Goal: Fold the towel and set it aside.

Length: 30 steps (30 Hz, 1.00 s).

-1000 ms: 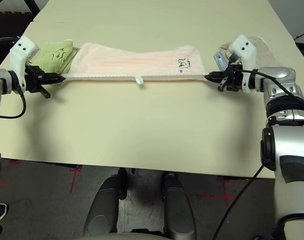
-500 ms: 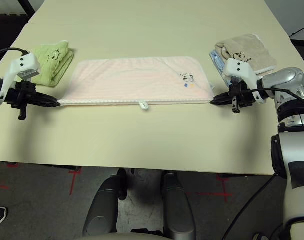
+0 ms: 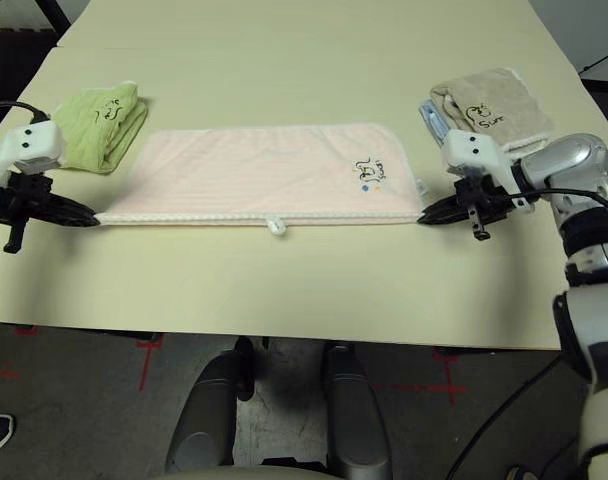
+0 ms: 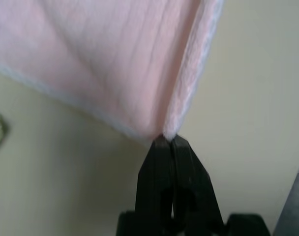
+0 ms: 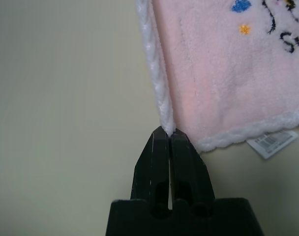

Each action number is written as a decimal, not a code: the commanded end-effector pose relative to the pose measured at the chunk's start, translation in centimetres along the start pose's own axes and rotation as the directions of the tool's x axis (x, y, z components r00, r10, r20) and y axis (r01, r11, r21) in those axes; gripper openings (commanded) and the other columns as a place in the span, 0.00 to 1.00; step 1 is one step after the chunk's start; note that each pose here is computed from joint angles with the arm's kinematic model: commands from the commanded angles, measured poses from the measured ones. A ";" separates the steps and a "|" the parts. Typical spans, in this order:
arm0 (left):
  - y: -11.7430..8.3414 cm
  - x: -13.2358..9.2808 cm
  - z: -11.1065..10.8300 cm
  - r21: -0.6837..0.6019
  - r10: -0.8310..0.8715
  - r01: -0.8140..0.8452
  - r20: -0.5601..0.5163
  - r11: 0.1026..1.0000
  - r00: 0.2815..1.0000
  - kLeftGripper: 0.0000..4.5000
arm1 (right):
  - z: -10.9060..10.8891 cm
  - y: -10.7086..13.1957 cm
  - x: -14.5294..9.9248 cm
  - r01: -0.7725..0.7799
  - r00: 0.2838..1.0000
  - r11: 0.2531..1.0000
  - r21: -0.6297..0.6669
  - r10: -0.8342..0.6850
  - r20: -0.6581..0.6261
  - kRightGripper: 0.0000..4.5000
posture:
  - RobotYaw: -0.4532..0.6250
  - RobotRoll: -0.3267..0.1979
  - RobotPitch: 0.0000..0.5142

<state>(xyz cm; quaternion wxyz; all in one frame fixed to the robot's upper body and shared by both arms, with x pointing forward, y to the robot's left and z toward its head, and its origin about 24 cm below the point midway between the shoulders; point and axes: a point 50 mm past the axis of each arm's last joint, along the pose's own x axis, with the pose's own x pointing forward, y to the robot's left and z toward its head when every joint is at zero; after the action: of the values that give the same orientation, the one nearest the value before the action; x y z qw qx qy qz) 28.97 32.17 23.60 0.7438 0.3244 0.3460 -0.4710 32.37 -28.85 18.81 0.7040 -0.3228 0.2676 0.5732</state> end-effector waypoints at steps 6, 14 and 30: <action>-1.0 -1.5 -1.6 -0.100 -0.038 0.031 -0.069 0.995 0.997 0.01 | -0.5 2.1 -1.7 -0.075 0.996 0.990 0.122 0.079 -0.031 0.00 | 0.42 0.62 0.45; -0.8 -1.3 -1.7 -0.093 -0.053 0.044 -0.088 0.995 0.995 0.01 | -0.6 2.2 -1.4 -0.099 0.992 0.988 0.116 0.108 -0.072 0.00 | 0.42 0.62 0.45; 2.6 -1.5 1.4 -0.046 0.092 -0.090 0.038 0.995 0.995 0.01 | 0.7 -0.7 -1.3 0.020 1.000 0.996 0.090 -0.021 0.006 0.00 | 0.43 0.62 0.45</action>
<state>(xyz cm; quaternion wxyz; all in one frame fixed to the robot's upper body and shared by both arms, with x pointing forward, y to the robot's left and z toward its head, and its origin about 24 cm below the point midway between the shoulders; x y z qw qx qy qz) 31.28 31.79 25.55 0.7672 0.3117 0.3230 -0.4583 32.89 -28.32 20.39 0.7140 -0.2941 0.2773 0.5717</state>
